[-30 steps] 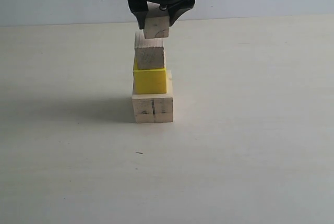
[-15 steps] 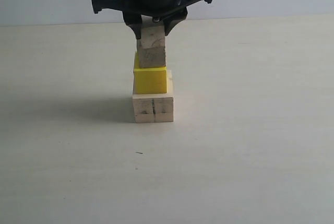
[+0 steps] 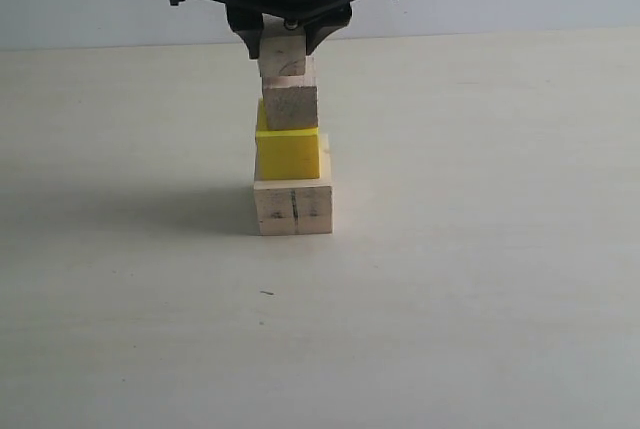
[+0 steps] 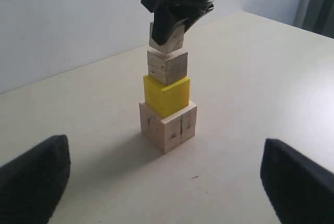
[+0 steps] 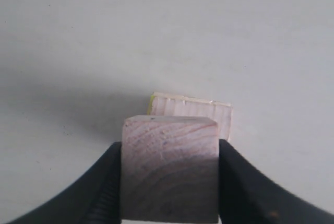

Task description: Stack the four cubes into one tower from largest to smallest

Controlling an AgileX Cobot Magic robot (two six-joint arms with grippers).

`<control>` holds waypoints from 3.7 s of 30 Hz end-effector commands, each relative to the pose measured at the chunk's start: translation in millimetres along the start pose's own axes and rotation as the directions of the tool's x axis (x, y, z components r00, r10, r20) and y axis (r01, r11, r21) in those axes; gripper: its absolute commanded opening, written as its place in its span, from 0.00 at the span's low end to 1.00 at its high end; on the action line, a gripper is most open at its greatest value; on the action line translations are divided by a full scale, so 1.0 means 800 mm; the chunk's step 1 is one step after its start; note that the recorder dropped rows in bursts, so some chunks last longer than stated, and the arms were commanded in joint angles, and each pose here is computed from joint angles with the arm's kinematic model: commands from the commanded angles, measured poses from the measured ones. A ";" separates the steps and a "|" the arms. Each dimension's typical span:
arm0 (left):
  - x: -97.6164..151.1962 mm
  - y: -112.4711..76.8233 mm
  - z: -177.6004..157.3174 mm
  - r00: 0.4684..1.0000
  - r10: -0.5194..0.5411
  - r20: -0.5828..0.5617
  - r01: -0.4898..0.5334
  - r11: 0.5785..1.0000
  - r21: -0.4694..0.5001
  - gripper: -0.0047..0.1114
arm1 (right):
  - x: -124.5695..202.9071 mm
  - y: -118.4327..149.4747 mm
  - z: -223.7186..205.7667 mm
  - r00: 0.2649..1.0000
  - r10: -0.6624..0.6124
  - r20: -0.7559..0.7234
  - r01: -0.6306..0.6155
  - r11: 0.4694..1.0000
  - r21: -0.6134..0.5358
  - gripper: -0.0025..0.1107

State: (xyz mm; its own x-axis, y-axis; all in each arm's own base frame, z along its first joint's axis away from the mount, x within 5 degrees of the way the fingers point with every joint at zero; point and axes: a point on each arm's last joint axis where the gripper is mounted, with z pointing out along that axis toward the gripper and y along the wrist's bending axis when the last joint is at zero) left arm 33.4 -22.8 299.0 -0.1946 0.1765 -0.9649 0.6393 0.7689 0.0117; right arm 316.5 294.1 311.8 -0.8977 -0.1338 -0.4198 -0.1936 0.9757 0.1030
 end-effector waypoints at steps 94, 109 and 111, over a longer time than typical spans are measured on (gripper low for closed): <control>0.004 0.003 0.004 1.000 -0.009 0.018 0.010 1.000 -0.028 0.85 | 0.074 -0.169 0.063 0.991 0.078 0.105 -0.002 0.810 -0.586 0.02; 0.004 0.004 0.004 1.000 0.002 0.019 -0.001 0.999 -0.039 0.85 | 0.075 -0.163 0.094 0.991 0.128 0.044 -0.069 0.756 -0.651 0.02; 0.004 0.004 0.004 1.000 0.002 0.019 -0.001 0.999 -0.039 0.85 | 0.075 -0.162 0.093 0.990 0.132 0.043 -0.072 0.753 -0.654 0.02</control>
State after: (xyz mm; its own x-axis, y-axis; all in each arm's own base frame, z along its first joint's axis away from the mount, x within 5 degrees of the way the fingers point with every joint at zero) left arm 37.2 -21.9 294.7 -0.1880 0.1789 -0.9657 0.6129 0.7897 0.0270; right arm 316.6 173.2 205.4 -0.8988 -0.0048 -0.4383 -0.3395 0.6399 0.6893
